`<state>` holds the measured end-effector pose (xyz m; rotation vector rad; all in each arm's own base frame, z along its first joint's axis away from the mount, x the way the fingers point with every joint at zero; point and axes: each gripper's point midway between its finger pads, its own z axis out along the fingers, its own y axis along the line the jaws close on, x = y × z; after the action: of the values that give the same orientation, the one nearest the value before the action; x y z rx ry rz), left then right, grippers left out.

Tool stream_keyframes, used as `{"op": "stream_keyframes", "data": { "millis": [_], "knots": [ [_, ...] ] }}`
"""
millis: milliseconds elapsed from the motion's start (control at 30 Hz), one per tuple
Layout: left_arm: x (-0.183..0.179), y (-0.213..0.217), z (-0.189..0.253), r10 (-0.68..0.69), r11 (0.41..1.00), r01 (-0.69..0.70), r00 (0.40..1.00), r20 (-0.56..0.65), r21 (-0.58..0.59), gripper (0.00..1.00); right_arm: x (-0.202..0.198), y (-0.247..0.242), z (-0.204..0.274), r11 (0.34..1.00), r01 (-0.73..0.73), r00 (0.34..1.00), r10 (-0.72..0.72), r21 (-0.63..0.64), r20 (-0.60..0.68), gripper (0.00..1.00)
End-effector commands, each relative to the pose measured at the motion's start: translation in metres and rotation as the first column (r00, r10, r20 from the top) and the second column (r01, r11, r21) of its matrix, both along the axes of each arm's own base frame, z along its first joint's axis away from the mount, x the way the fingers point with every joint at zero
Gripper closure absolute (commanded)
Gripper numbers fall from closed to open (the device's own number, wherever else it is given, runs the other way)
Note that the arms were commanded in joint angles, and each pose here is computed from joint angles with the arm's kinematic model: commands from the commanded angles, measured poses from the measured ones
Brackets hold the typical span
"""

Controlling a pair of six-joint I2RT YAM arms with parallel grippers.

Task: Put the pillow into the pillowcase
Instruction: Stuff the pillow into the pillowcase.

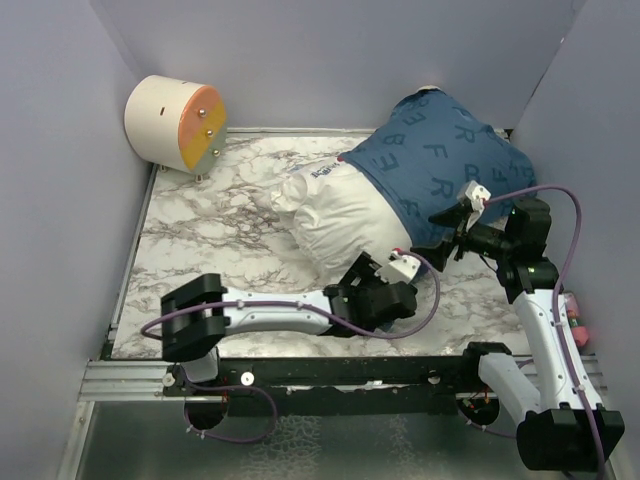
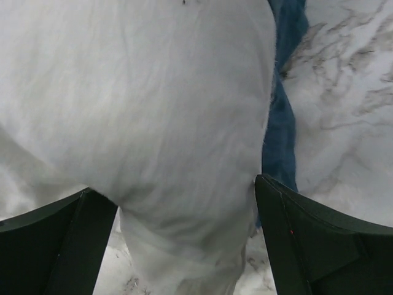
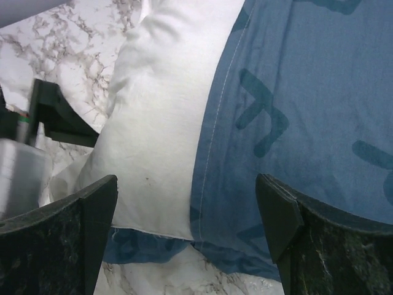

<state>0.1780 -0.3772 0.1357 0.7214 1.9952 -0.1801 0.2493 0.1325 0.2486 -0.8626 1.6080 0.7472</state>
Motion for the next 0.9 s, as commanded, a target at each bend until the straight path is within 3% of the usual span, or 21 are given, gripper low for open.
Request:
{"op": "stream_keyframes", "data": {
  "millis": [0, 100, 267, 400, 500, 667, 867],
  "knots": [
    [0.050, 0.014, -0.023, 0.147, 0.974, -0.157, 0.987, 0.069, 0.164, 0.07, 0.008, -0.009, 0.000, 0.997, 0.066, 0.997, -0.065, -0.028, 0.034, 0.09],
    [0.080, 0.010, -0.023, 0.197, 0.970, -0.205, 0.978, 0.074, 0.129, 0.16, 0.012, -0.014, -0.003, 0.993, 0.107, 0.994, -0.105, -0.041, 0.036, 0.11],
    [0.102, -0.009, 0.018, 0.121, 0.985, -0.116, 0.992, 0.034, -0.132, 0.73, 0.022, -0.023, -0.007, 0.981, 0.186, 0.982, -0.185, -0.051, 0.024, 0.16],
    [0.111, -0.013, 0.037, 0.028, 0.948, -0.037, 0.999, -0.035, -0.317, 0.96, 0.025, -0.026, -0.013, 0.978, 0.206, 0.978, -0.206, -0.027, -0.024, 0.20],
    [0.115, -0.015, 0.054, -0.032, 0.916, 0.009, 0.998, -0.052, -0.402, 1.00, 0.017, -0.017, -0.019, 0.989, 0.145, 0.986, -0.143, 0.011, -0.079, 0.22],
    [0.123, -0.022, 0.079, -0.120, 0.874, 0.079, 0.991, -0.056, -0.480, 1.00, -0.015, 0.014, -0.040, 0.982, -0.129, 0.979, 0.148, 0.136, -0.141, 0.33],
    [0.129, -0.032, 0.089, -0.189, 0.856, 0.137, 0.981, -0.054, -0.498, 1.00, 0.033, -0.001, -0.049, 0.994, 0.101, 0.990, -0.096, 0.038, -0.106, 0.36]
  ]
}}
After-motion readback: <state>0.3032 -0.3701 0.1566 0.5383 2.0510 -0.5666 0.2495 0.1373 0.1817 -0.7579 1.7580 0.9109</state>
